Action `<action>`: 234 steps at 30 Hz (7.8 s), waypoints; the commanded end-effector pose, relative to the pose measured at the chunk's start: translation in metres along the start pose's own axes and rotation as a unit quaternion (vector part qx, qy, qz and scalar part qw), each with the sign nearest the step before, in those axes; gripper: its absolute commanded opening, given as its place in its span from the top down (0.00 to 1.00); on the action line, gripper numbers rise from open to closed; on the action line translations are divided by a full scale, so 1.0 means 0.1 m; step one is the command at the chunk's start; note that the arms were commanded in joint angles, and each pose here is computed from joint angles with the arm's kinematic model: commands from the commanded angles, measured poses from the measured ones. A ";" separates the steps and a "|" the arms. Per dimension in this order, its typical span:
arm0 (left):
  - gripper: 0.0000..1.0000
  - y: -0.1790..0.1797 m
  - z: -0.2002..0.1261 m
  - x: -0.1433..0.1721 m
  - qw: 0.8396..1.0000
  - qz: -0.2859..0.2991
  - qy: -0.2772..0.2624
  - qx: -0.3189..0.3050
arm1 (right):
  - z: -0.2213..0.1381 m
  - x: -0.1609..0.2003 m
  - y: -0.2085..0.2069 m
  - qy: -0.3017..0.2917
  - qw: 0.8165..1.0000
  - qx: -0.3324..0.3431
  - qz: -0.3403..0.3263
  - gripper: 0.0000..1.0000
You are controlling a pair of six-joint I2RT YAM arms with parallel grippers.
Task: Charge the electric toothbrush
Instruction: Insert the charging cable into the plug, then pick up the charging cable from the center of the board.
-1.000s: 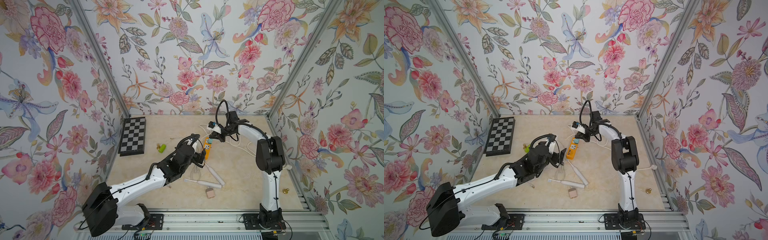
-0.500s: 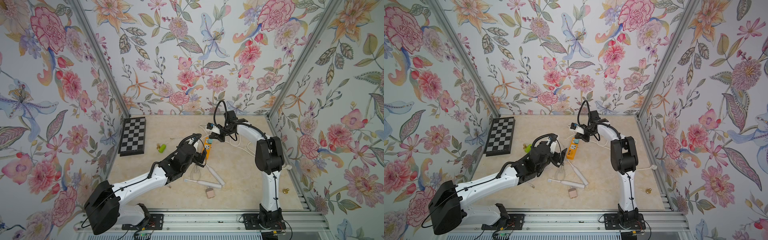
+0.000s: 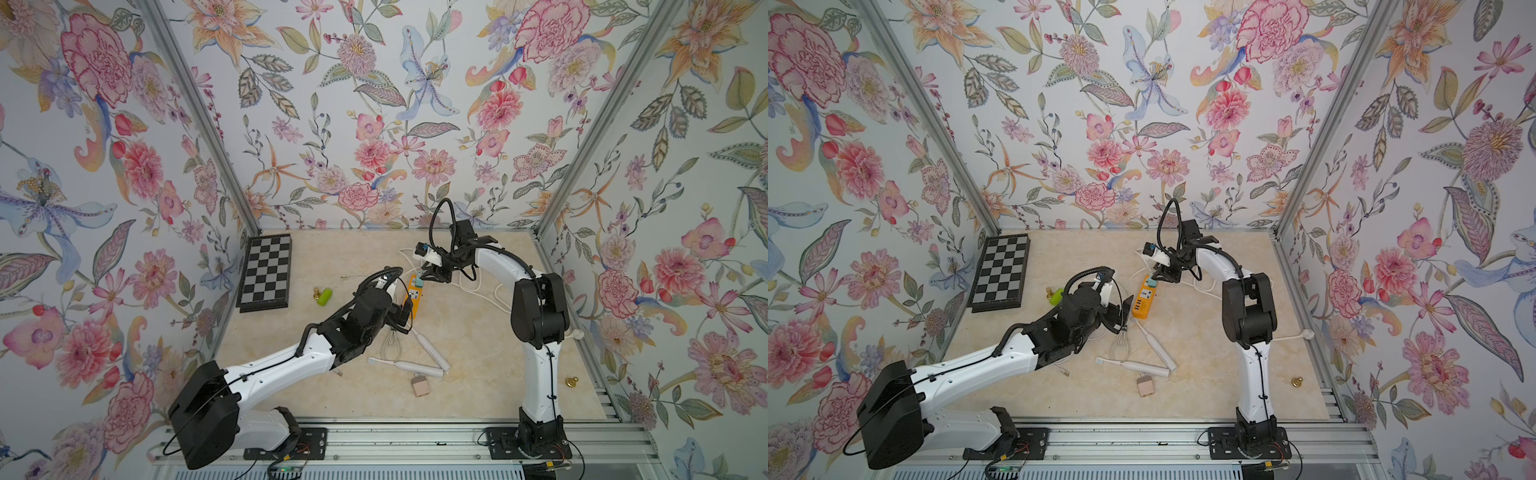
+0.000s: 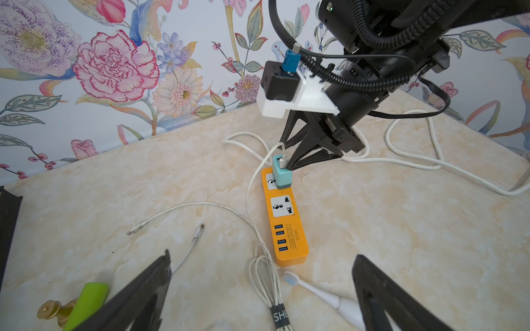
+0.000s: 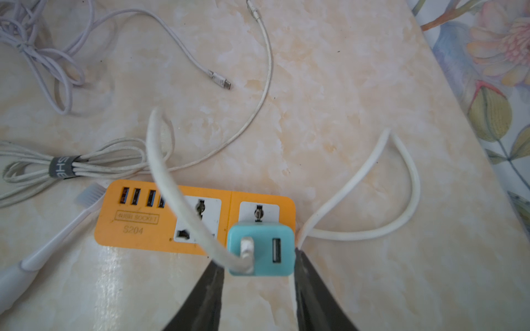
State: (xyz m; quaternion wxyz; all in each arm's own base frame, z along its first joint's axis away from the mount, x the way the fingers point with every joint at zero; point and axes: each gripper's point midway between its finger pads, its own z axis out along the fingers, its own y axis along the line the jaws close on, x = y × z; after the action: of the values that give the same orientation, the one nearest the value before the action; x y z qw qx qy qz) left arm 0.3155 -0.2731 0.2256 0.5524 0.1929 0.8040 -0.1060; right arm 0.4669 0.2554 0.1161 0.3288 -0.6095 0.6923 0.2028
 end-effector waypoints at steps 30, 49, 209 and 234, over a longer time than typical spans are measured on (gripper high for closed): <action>0.01 1.37 -0.56 0.39 0.970 -0.169 -0.024 -0.172 | 0.63 -1.14 0.69 0.033 0.915 0.236 0.325 0.47; 0.01 1.37 -0.53 0.56 0.966 -0.191 -0.016 -0.173 | 1.14 -0.17 0.63 0.187 0.864 0.238 0.402 0.48; 1.00 -0.16 0.33 -1.06 0.966 -0.151 -0.042 0.208 | -1.69 -2.60 0.48 -0.374 0.896 0.184 0.152 0.75; 0.66 0.02 0.13 -1.19 0.978 -0.128 -0.060 0.153 | -2.23 -2.52 0.23 -0.378 0.885 0.209 0.176 1.00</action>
State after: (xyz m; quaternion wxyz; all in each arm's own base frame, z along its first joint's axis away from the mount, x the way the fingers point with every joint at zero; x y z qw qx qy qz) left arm 0.3721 -0.3099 0.3045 0.5169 0.1693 0.7724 -0.3279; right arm 0.4106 0.3071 0.4089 0.6200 -0.2876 0.6524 0.3274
